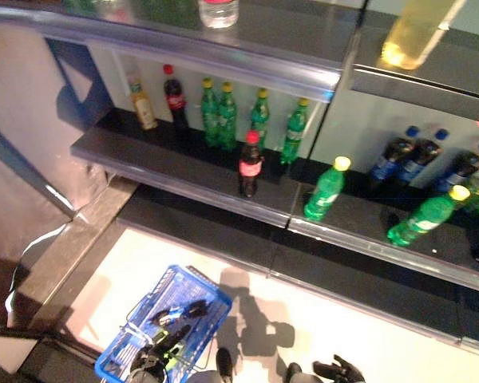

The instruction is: Pick up the drink and place into the basket.

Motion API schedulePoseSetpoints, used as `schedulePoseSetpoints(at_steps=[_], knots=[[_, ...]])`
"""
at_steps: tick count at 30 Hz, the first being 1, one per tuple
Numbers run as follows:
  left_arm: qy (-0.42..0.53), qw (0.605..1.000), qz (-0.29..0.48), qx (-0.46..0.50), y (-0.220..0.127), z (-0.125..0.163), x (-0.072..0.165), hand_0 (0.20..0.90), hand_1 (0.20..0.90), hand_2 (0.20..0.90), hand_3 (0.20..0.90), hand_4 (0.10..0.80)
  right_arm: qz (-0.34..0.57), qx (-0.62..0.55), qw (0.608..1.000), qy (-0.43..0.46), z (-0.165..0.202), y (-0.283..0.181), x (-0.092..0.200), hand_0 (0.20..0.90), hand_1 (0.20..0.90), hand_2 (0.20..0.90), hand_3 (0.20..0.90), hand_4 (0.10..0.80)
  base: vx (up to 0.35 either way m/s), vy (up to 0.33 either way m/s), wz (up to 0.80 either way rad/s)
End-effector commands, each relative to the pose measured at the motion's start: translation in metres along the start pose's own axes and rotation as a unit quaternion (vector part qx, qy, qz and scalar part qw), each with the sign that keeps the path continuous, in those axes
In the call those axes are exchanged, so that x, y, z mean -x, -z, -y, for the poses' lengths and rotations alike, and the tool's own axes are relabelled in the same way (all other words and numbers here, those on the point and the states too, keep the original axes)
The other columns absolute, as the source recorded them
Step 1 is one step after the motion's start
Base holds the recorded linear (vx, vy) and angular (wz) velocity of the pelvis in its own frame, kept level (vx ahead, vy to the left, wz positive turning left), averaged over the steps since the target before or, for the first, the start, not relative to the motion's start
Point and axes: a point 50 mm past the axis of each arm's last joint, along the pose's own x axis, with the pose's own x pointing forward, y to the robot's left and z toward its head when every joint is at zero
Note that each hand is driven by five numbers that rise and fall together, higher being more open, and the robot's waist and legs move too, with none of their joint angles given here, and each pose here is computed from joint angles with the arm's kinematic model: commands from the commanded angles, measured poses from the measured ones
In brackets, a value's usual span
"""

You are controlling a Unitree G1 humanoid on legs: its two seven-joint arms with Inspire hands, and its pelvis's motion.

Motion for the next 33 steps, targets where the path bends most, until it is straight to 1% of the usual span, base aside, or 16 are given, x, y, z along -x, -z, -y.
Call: schedulePoseSetpoints(at_steps=[1,7,10,14,18,19,22,23,26,28,29,30,31,32,33], knots=[[-0.012,0.999,0.034,-0.015,-0.005,-0.020,0.003,0.300,0.300,0.300,0.200,0.100,0.030,0.021,0.999,0.011,0.011,-0.016,-0.002,0.900,0.900,0.900,0.900,0.800,-0.022,-0.150,-0.12],[-0.023,1.000,0.007,0.011,0.018,-0.025,0.008,0.300,0.300,0.300,0.200,0.100,0.015,0.045,0.999,0.013,0.021,-0.007,-0.001,0.900,0.900,0.900,0.900,0.800,-0.025,-0.102,-0.13],[-0.020,1.000,-0.003,0.004,0.025,-0.025,0.010,0.300,0.300,0.300,0.200,0.100,0.012,0.057,0.998,0.009,0.023,-0.006,-0.001,0.900,0.900,0.900,0.900,0.800,0.036,0.041,-0.39],[-0.004,1.000,-0.011,-0.016,0.026,-0.020,0.009,0.300,0.300,0.300,0.200,0.100,0.036,0.074,0.997,-0.008,0.017,-0.015,-0.001,0.900,0.900,0.900,0.900,0.800,0.050,0.138,-0.15],[0.008,0.999,-0.006,-0.042,0.018,-0.018,0.008,0.300,0.300,0.300,0.200,0.100,0.109,0.126,0.984,-0.060,-0.008,-0.049,0.002,0.900,0.900,0.900,0.900,0.800,0.054,0.162,-0.04],[0.009,0.999,-0.005,-0.044,0.018,-0.018,0.008,0.300,0.300,0.300,0.200,0.100,0.115,0.131,0.983,-0.064,-0.010,-0.051,0.003,0.900,0.900,0.900,0.900,0.800,-0.013,0.061,0.01],[0.025,0.996,0.021,-0.081,-0.006,-0.011,0.003,0.300,0.300,0.300,0.200,0.100,0.197,0.177,0.959,-0.104,-0.041,-0.086,0.019,0.900,0.900,0.900,0.900,0.800,-0.065,-0.014,0.01],[0.025,0.996,0.022,-0.082,-0.006,-0.011,0.003,0.300,0.300,0.300,0.200,0.100,0.198,0.176,0.959,-0.104,-0.041,-0.087,0.020,0.900,0.900,0.900,0.900,0.800,-0.050,-0.085,0.10],[0.018,0.998,0.033,-0.048,-0.016,-0.007,0.002,0.300,0.300,0.300,0.200,0.100,0.254,0.233,0.930,-0.126,-0.051,-0.111,0.033,0.900,0.900,0.900,0.900,0.800,-0.063,-0.173,0.04],[0.016,0.999,0.025,-0.045,-0.012,-0.006,0.003,0.300,0.300,0.300,0.200,0.100,0.272,0.240,0.923,-0.129,-0.054,-0.117,0.038,0.900,0.900,0.900,0.900,0.800,0.021,-0.150,-0.06],[0.011,0.998,0.015,-0.057,-0.004,-0.008,0.006,0.300,0.300,0.300,0.200,0.100,0.302,0.234,0.914,-0.135,-0.055,-0.129,0.050,0.900,0.900,0.900,0.900,0.800,0.041,-0.111,0.00],[0.009,0.998,0.012,-0.060,-0.002,-0.009,0.006,0.300,0.300,0.300,0.200,0.100,0.311,0.233,0.912,-0.135,-0.055,-0.131,0.052,0.900,0.900,0.900,0.900,0.800,0.080,-0.163,0.11],[0.002,0.998,0.002,-0.063,0.008,-0.014,0.009,0.300,0.300,0.300,0.200,0.100,0.347,0.223,0.900,-0.140,-0.054,-0.144,0.065,0.900,0.900,0.900,0.900,0.800,0.055,-0.086,0.15],[0.001,0.998,0.000,-0.063,0.010,-0.015,0.009,0.300,0.300,0.300,0.200,0.100,0.354,0.222,0.897,-0.141,-0.053,-0.146,0.067,0.900,0.900,0.900,0.900,0.800,0.077,-0.089,0.14],[-0.005,0.998,-0.006,-0.060,0.016,-0.021,0.012,0.300,0.300,0.300,0.200,0.100,0.390,0.214,0.884,-0.143,-0.049,-0.158,0.082,0.900,0.900,0.900,0.900,0.800,0.047,-0.035,0.05]])
